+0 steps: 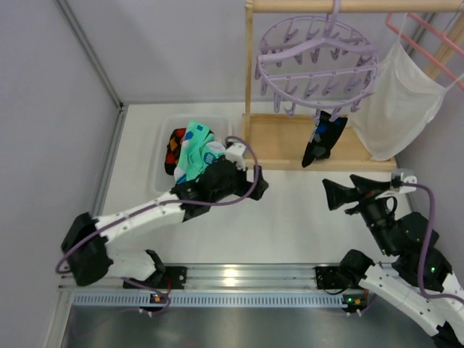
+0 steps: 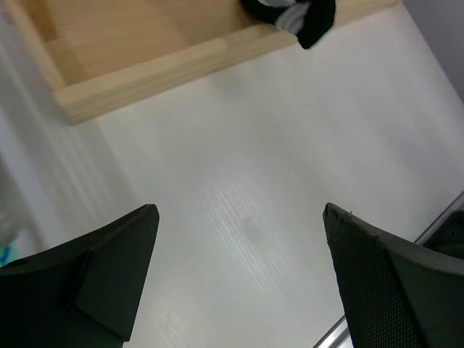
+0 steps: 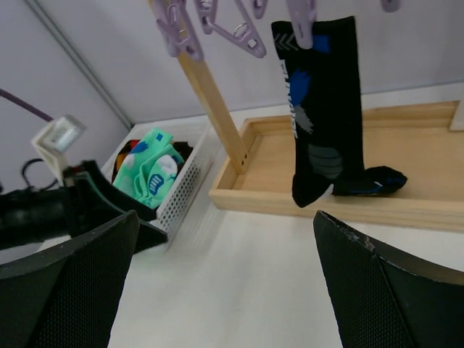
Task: Remove the socks clipped to the hanger
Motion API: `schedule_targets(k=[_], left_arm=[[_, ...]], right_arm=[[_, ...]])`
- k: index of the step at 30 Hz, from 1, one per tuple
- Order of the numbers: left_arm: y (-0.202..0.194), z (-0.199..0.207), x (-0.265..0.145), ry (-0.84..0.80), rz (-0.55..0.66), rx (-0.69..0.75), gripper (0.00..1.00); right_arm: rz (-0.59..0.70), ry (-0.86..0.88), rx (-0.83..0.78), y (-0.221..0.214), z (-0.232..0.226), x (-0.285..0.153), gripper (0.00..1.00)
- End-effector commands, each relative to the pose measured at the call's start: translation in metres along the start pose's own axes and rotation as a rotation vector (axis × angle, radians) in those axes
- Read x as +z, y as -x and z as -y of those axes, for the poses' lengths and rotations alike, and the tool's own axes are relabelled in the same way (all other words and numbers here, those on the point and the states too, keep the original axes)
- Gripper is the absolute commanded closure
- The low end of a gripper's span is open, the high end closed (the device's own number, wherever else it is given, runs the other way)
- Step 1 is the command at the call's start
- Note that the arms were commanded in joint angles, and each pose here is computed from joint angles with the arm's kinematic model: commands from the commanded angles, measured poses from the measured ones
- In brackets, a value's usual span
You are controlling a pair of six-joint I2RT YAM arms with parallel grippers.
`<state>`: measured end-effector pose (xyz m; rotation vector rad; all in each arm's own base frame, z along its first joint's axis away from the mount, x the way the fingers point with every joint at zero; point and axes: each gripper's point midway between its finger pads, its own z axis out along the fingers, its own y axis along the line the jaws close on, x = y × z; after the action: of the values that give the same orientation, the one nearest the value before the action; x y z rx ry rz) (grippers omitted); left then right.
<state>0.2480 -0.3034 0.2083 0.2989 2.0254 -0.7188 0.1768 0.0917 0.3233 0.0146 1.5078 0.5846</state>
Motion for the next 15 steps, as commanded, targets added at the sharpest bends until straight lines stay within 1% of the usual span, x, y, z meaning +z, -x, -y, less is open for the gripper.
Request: schedule_targets(k=[1, 2, 3, 4, 5, 6, 7, 8, 9, 10, 11, 12, 13, 14, 15], left_arm=[[0.059, 0.088, 0.040, -0.362, 0.164, 0.131, 0.02], [0.061, 0.092, 0.054, -0.387, 0.151, 0.147, 0.02], [0.041, 0.090, 0.084, -0.394, 0.090, 0.171, 0.02], [0.057, 0.103, 0.091, -0.450, 0.116, 0.181, 0.02], [0.065, 0.108, 0.098, -0.517, 0.139, 0.192, 0.02], [0.054, 0.103, 0.119, -0.528, 0.111, 0.192, 0.02], [0.068, 0.109, 0.124, -0.563, 0.141, 0.198, 0.02], [0.074, 0.106, 0.131, -0.598, 0.149, 0.207, 0.02], [0.063, 0.098, 0.151, -0.593, 0.122, 0.207, 0.02], [0.077, 0.102, 0.157, -0.607, 0.152, 0.214, 0.02], [0.065, 0.095, 0.174, -0.621, 0.121, 0.213, 0.02], [0.068, 0.095, 0.180, -0.632, 0.131, 0.212, 0.02], [0.082, 0.103, 0.184, -0.661, 0.155, 0.217, 0.02], [0.084, 0.104, 0.188, -0.682, 0.154, 0.217, 0.02], [0.071, 0.105, 0.198, -0.710, 0.115, 0.197, 0.02]], right_arm=[[-0.050, -0.127, -0.045, -0.006, 0.030, -0.015, 0.01], [-0.059, -0.109, -0.052, -0.008, 0.027, -0.015, 0.01], [-0.069, -0.096, -0.059, -0.010, 0.025, -0.015, 0.01], [-0.082, -0.074, -0.064, -0.012, 0.021, -0.015, 0.01], [-0.094, -0.065, -0.071, -0.015, 0.020, -0.016, 0.01], [-0.108, -0.058, -0.079, -0.017, 0.019, -0.015, 0.01], [-0.117, -0.035, -0.080, -0.017, 0.015, -0.016, 0.00], [-0.119, -0.016, -0.082, -0.018, 0.011, -0.015, 0.01], [-0.118, 0.009, -0.090, -0.017, 0.007, -0.016, 0.01], [-0.126, 0.050, -0.093, -0.019, 0.001, -0.016, 0.00], [-0.128, 0.074, -0.097, -0.019, -0.003, -0.017, 0.01], [-0.118, 0.096, -0.100, -0.017, -0.007, -0.017, 0.00], [-0.118, 0.122, -0.108, -0.017, -0.011, -0.018, 0.01], [-0.110, 0.131, -0.110, -0.014, -0.013, -0.018, 0.00], [-0.104, 0.138, -0.113, -0.013, -0.013, -0.019, 0.00]])
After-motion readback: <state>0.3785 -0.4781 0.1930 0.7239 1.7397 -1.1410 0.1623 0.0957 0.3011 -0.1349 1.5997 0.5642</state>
